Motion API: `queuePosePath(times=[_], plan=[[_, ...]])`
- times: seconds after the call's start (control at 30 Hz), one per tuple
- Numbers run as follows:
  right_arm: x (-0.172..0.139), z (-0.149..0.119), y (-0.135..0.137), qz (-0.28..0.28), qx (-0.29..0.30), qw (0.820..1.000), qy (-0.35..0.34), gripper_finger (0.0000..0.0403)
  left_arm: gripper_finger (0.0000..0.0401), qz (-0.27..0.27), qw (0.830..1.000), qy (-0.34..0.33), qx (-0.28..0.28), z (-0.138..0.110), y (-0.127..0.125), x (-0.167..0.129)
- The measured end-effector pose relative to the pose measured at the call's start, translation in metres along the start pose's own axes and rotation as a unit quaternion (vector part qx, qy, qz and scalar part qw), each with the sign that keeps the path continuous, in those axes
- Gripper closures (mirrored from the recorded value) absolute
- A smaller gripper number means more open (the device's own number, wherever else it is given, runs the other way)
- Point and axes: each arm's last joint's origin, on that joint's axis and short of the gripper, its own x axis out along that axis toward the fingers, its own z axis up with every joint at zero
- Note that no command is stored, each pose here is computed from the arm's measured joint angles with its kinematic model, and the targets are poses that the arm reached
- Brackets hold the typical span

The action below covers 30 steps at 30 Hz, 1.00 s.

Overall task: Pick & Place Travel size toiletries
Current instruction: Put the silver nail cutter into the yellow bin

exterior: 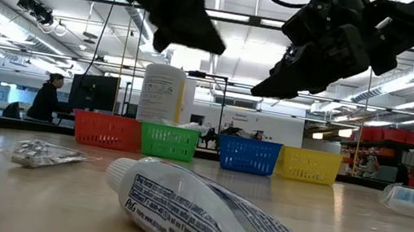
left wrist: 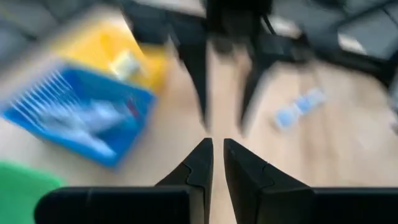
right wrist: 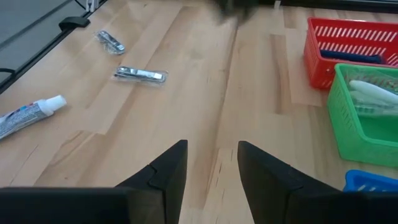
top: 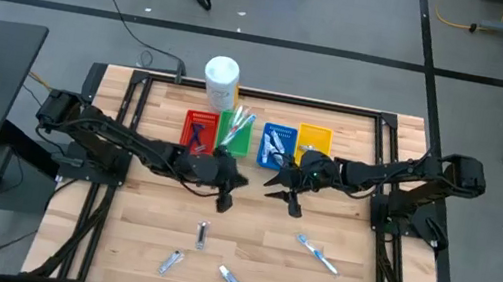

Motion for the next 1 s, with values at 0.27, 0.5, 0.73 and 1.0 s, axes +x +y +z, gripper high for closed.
queuePosePath(times=[0.27, 0.5, 0.73, 1.0], plan=[[0.0, 0.0, 0.0, 0.0, 0.0, 1.0, 0.0, 0.0252, 0.0356, -0.078, 0.943, 0.267, -0.185, -0.044, -0.016, -0.017], [0.0, 0.0, 0.0, 0.0, 0.0, 1.0, 0.001, 0.0252, 0.0333, -0.066, 0.891, 0.364, -0.263, -0.065, -0.042, -0.037], [0.0, -0.001, 0.0, 0.001, 0.002, 1.0, 0.006, 0.0252, 0.0281, -0.007, 0.904, 0.341, -0.259, -0.073, -0.048, -0.045], [0.0, -0.001, 0.0, 0.001, 0.008, 1.0, 0.007, 0.0252, 0.0237, 0.038, 0.875, 0.327, -0.355, -0.072, -0.046, -0.043]])
